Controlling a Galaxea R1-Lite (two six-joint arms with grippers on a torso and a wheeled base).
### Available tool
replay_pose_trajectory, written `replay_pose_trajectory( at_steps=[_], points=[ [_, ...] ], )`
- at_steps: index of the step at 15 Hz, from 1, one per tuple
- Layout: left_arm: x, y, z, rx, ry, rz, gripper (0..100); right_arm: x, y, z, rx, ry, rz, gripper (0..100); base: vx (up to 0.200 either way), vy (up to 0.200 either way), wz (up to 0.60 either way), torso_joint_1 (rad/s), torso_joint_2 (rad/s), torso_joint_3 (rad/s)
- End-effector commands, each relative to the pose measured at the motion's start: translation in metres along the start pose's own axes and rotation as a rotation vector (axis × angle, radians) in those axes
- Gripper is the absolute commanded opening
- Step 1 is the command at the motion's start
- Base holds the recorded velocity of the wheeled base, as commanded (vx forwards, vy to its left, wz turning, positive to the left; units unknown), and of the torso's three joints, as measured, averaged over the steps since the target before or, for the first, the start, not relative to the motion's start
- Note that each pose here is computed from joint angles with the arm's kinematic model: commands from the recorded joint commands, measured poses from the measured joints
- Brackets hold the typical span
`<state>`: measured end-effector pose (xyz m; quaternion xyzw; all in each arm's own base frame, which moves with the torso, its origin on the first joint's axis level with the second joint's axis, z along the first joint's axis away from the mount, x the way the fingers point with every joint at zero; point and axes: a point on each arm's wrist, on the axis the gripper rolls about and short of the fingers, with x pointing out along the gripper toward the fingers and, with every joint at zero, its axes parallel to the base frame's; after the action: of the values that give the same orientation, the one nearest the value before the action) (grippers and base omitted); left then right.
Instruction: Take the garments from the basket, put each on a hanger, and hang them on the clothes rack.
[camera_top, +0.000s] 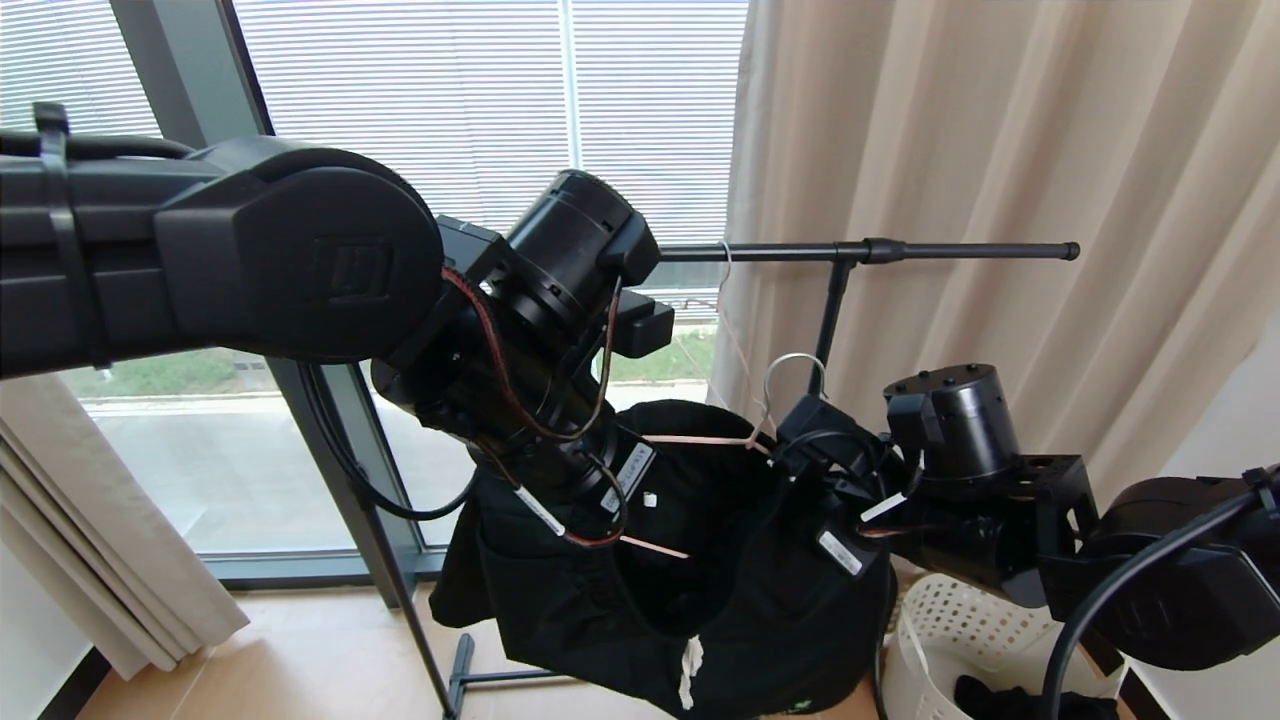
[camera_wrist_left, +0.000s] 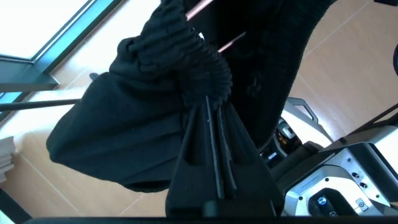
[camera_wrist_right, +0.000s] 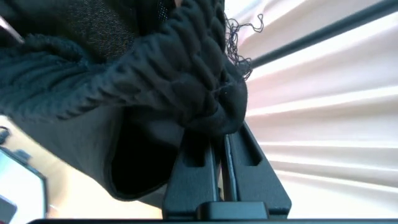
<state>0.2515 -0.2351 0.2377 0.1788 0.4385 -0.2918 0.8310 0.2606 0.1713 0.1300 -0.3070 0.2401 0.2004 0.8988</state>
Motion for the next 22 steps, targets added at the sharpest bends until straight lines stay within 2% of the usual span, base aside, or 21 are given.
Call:
replay_pose_trajectory(
  at_steps=[1, 3, 5, 9, 10, 13, 17, 20, 22],
  points=[
    [0.003, -0.001, 0.000, 0.002, 0.009, 0.000, 0, -0.001, 0.000, 0.006, 0.016, -0.024, 0.007, 0, 0.000, 0.000, 0.00, 0.000, 0.00, 0.000],
    [0.005, -0.001, -0.001, 0.004, 0.019, 0.000, 0, -0.004, 0.004, 0.014, 0.069, -0.064, 0.040, 0, 0.000, 0.000, 0.00, 0.000, 0.00, 0.000],
    [0.008, -0.001, -0.001, 0.003, 0.026, 0.000, 0, -0.005, 0.004, 0.015, 0.077, -0.077, 0.063, 0, 0.000, 0.000, 0.00, 0.000, 0.00, 0.000],
    [0.015, -0.001, 0.000, -0.005, 0.033, 0.005, 0, -0.012, 0.006, 0.017, 0.085, -0.154, 0.108, 0, 0.000, 0.000, 0.00, 0.000, 0.00, 0.000],
    [0.018, -0.001, 0.002, -0.006, 0.023, 0.017, 100, -0.013, 0.007, 0.016, 0.085, -0.168, 0.120, 0, 0.000, 0.000, 0.00, 0.000, 0.00, 0.000],
    [0.026, -0.002, 0.005, -0.036, 0.007, 0.037, 100, -0.013, 0.008, 0.015, 0.086, -0.179, 0.128, 0, 0.000, 0.000, 0.00, 0.000, 0.00, 0.000],
    [0.032, -0.002, 0.004, -0.043, 0.016, 0.039, 100, -0.013, 0.009, 0.014, 0.089, -0.209, 0.140, 0, 0.000, 0.000, 0.00, 0.000, 0.00, 0.000],
    [0.029, -0.001, 0.004, -0.051, 0.008, 0.038, 100, -0.012, 0.009, 0.014, 0.088, -0.207, 0.139, 0, 0.000, 0.000, 0.00, 0.000, 0.00, 0.000],
    [0.016, 0.001, 0.003, -0.056, -0.016, 0.038, 100, -0.012, 0.007, 0.012, 0.089, -0.208, 0.146, 0, 0.000, 0.000, 0.00, 0.000, 0.00, 0.000]
  ],
)
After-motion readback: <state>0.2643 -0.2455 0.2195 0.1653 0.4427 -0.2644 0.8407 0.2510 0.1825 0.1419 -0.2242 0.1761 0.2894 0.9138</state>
